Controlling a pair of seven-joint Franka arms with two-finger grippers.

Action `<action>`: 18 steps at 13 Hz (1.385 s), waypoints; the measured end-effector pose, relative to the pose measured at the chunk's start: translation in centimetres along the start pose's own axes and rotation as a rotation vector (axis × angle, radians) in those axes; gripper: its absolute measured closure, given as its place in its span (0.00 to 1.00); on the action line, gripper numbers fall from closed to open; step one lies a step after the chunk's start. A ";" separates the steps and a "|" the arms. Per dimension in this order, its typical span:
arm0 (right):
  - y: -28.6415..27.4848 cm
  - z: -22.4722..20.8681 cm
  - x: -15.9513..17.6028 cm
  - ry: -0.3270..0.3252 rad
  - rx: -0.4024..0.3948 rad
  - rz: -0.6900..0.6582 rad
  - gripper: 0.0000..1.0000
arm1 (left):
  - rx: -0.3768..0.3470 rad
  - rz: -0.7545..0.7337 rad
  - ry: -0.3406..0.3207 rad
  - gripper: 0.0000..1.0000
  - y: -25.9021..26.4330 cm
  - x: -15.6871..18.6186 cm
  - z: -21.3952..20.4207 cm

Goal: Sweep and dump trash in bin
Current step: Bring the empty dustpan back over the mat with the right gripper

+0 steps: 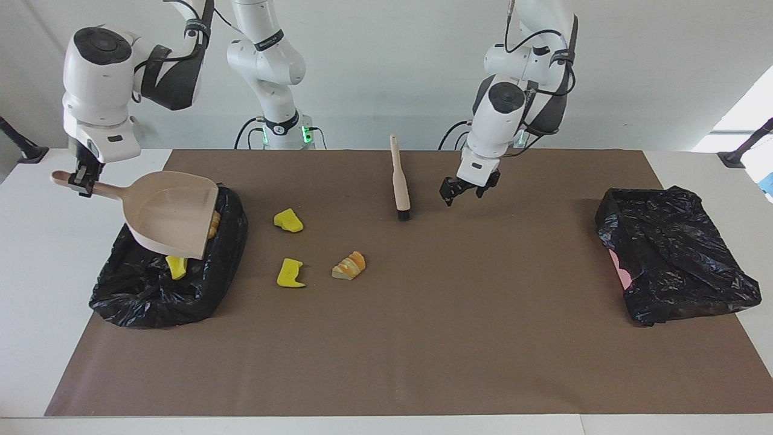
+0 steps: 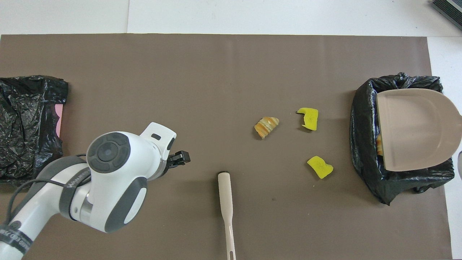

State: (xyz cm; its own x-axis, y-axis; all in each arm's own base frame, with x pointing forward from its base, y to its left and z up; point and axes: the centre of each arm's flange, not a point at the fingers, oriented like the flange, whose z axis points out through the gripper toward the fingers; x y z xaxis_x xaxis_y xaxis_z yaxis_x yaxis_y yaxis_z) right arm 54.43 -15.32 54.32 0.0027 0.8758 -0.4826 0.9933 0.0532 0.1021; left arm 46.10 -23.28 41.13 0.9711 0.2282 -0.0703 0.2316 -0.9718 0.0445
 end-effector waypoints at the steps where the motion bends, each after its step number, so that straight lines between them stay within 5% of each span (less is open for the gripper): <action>1: 0.3 -0.3 1.0 0.042 -0.008 0.007 0.69 | 0.002 0.025 -0.007 0.01 -2.0 1.5 -1.3; 10: 2.0 0.7 13.7 0.288 0.126 0.301 0.69 | 0.028 0.302 0.010 0.00 -16.7 8.4 -8.9; 18: 1.7 -3.3 29.3 0.322 0.286 0.817 0.69 | 0.021 0.331 0.041 0.00 -16.7 8.2 -20.8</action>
State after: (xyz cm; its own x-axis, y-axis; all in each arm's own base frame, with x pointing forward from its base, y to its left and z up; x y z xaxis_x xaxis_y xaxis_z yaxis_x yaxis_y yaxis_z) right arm 55.83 12.01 43.17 0.7258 0.6826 -0.0855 0.6877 -0.7231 0.0651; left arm 51.43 -3.95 60.58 0.9950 -0.0981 -0.0157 -0.0975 -0.9945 0.0373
